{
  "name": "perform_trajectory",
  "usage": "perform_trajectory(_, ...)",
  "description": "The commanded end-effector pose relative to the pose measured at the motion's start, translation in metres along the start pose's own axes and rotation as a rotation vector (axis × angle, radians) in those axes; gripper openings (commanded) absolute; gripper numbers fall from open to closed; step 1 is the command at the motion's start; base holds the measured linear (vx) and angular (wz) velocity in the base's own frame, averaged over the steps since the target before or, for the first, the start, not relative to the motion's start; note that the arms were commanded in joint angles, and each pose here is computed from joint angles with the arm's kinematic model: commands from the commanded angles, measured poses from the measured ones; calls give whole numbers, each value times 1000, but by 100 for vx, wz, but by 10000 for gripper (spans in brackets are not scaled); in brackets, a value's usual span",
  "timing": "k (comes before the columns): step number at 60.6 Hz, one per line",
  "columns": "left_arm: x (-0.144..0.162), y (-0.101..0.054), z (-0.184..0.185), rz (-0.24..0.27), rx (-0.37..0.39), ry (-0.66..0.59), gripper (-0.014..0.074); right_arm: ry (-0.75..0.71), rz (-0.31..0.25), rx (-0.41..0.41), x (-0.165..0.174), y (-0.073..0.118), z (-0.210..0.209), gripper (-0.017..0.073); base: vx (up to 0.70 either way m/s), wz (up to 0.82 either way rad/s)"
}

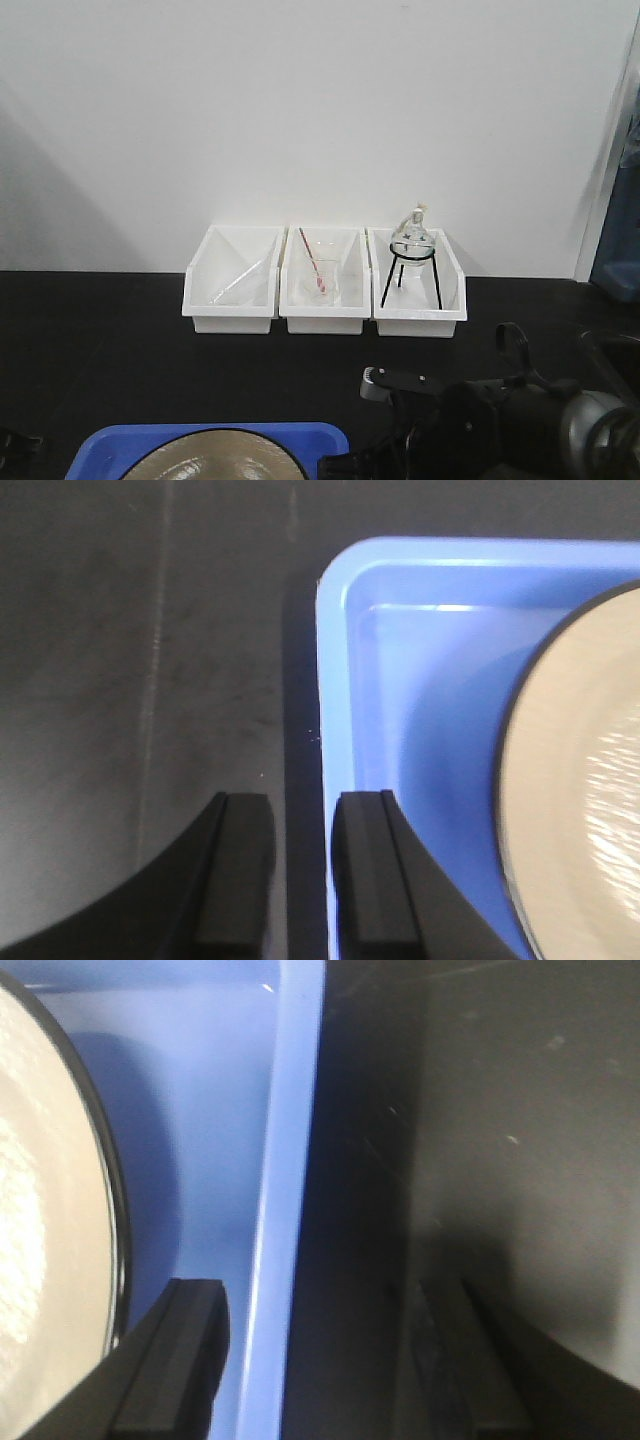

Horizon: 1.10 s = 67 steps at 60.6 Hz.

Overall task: Place disk in tray to left cabinet
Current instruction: 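Lower the plate into the blue tray and release it, then grip the blue tray's opposite side walls with both grippers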

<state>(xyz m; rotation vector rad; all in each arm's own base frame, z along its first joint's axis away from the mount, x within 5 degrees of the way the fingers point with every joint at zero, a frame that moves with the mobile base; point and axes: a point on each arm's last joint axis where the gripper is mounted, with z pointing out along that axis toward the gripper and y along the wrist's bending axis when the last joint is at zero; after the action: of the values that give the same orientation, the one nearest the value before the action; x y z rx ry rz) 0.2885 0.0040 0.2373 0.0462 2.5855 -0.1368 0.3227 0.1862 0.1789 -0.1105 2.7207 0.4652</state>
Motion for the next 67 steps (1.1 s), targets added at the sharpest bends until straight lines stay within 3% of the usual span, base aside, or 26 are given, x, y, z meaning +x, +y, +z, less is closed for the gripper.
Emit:
perform_trajectory(1,-19,-1,0,-7,8,-63,307,-94,-14,-46,-22,11,-17,457,0,0)
perform_trajectory(16,-19,1,31,-55,31,11,307,-40,-15,-41,-32,16,-1,456,0,0)
perform_trajectory(28,-15,3,46,-10,30,46,307,-5,-3,-43,-33,17,14,456,0,0)
perform_trajectory(67,1,-12,96,27,120,169,307,36,-4,-94,-30,19,28,456,0,0)
